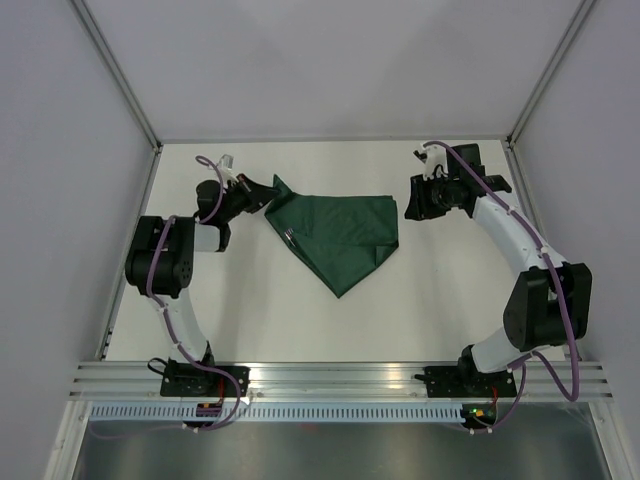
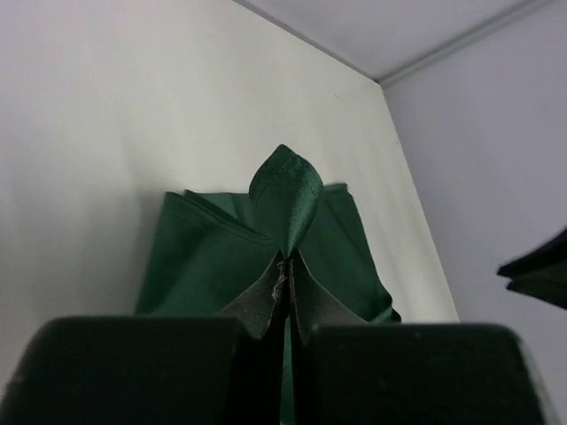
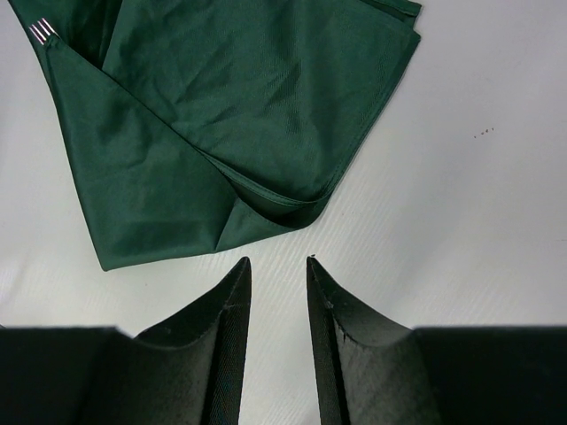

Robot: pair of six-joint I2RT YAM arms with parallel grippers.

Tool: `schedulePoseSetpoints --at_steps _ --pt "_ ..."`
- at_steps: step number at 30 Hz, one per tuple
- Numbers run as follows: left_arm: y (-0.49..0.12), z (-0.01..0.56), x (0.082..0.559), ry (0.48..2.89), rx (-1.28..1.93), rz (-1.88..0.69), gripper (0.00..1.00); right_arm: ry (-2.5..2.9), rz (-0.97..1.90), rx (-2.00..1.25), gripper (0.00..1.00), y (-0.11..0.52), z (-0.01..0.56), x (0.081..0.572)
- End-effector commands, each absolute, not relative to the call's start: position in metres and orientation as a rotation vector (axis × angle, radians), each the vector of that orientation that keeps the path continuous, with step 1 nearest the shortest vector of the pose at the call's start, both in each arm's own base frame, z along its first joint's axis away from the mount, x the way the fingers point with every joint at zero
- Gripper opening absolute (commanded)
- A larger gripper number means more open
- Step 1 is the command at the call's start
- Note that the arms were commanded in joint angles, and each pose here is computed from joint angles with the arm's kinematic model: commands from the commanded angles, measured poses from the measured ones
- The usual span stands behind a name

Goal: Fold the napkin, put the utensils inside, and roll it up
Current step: Fold the napkin

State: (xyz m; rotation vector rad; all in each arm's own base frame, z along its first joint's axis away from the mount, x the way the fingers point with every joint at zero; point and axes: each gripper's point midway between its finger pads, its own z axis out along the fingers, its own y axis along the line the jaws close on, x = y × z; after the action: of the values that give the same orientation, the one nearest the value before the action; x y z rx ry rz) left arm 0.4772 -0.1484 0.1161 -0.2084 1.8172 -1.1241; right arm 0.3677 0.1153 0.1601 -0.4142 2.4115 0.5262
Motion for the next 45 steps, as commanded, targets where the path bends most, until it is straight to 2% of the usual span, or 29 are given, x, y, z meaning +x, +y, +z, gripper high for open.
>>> schedulePoseSetpoints --at_steps 1,8,17,36,40,43,45 --pt "-0.194 0.169 0.443 1.653 0.170 -1.261 0.02 2.404 0.490 -0.429 0.37 0.117 0.157 0.374" --pt "-0.256 0.167 0.392 1.669 0.447 -1.409 0.02 2.411 0.478 -0.449 0.37 0.121 0.154 0.374" --pt "-0.298 0.136 0.344 1.778 0.669 -1.420 0.02 2.416 0.474 -0.462 0.37 0.124 0.151 0.373" --pt "-0.309 0.060 0.295 2.013 0.764 -1.270 0.03 2.436 0.455 -0.507 0.37 0.134 0.142 0.371" --pt "-0.308 0.054 0.291 2.031 0.762 -1.242 0.11 2.444 0.450 -0.524 0.37 0.138 0.139 0.370" --pt "-0.311 0.054 0.288 2.031 0.768 -1.227 0.27 2.448 0.446 -0.533 0.36 0.140 0.136 0.370" --pt "-0.312 0.058 0.286 2.019 0.778 -1.226 0.29 2.454 0.444 -0.538 0.36 0.142 0.134 0.369"
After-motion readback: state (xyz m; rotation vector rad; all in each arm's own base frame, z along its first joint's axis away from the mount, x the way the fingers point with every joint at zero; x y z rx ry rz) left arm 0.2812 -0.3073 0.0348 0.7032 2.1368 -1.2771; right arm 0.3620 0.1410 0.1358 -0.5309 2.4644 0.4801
